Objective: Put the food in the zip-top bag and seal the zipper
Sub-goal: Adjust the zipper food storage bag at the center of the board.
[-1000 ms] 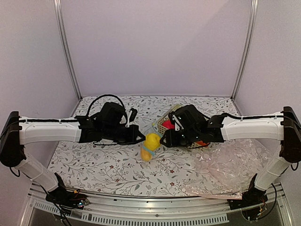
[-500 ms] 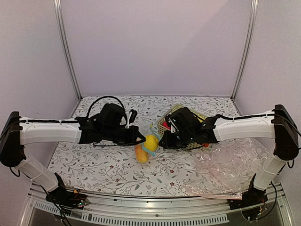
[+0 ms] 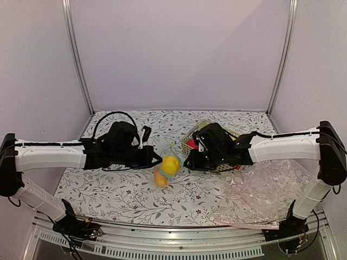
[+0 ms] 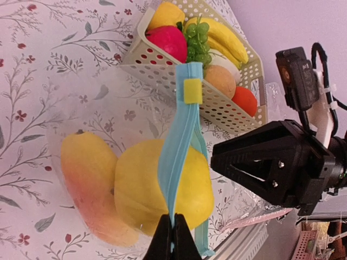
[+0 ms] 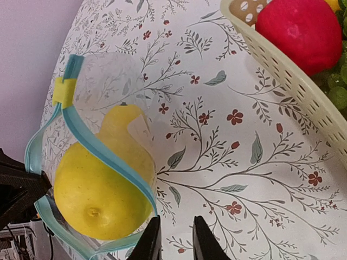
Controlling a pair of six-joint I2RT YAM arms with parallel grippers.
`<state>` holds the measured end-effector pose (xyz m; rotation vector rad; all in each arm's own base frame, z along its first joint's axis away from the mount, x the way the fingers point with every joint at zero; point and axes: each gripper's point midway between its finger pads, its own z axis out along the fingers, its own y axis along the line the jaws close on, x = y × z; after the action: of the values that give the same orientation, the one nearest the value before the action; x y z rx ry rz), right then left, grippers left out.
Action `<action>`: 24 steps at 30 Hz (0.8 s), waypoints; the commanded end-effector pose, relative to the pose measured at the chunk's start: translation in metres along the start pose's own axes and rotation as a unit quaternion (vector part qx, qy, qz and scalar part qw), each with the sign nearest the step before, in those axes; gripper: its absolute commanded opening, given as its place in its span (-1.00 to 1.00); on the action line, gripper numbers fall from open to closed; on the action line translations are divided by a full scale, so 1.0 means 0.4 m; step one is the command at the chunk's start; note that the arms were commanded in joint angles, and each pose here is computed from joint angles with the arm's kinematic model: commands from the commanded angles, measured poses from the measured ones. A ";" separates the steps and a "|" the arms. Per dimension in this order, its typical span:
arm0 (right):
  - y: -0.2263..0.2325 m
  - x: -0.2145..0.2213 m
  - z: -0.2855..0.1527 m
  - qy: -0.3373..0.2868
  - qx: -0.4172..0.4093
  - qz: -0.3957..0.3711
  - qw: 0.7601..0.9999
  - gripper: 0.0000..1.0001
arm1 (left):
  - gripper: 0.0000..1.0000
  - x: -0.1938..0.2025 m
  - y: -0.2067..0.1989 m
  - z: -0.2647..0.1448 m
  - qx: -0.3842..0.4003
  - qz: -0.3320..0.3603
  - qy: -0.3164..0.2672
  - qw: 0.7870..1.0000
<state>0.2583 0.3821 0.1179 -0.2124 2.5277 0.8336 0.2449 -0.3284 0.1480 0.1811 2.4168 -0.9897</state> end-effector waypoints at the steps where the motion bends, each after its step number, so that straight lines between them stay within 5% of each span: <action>1: -0.013 -0.017 -0.069 -0.029 0.012 0.017 0.999 -0.50 | -1.00 -0.046 0.016 -0.033 -0.015 -0.010 -0.046 0.999; 13: 0.056 -0.011 -0.081 -0.010 -0.027 0.014 0.999 -0.27 | -1.00 -0.040 0.007 -0.034 -0.002 -0.015 -0.043 0.999; 24: 0.050 -0.001 -0.028 0.002 -0.005 0.012 1.000 -0.31 | -1.00 -0.040 -0.001 -0.034 0.006 -0.016 -0.041 0.999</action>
<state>0.2475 0.3876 0.1404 -0.1875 2.5171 0.8857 0.2487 -0.3202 0.1596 0.1199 2.3723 -0.9840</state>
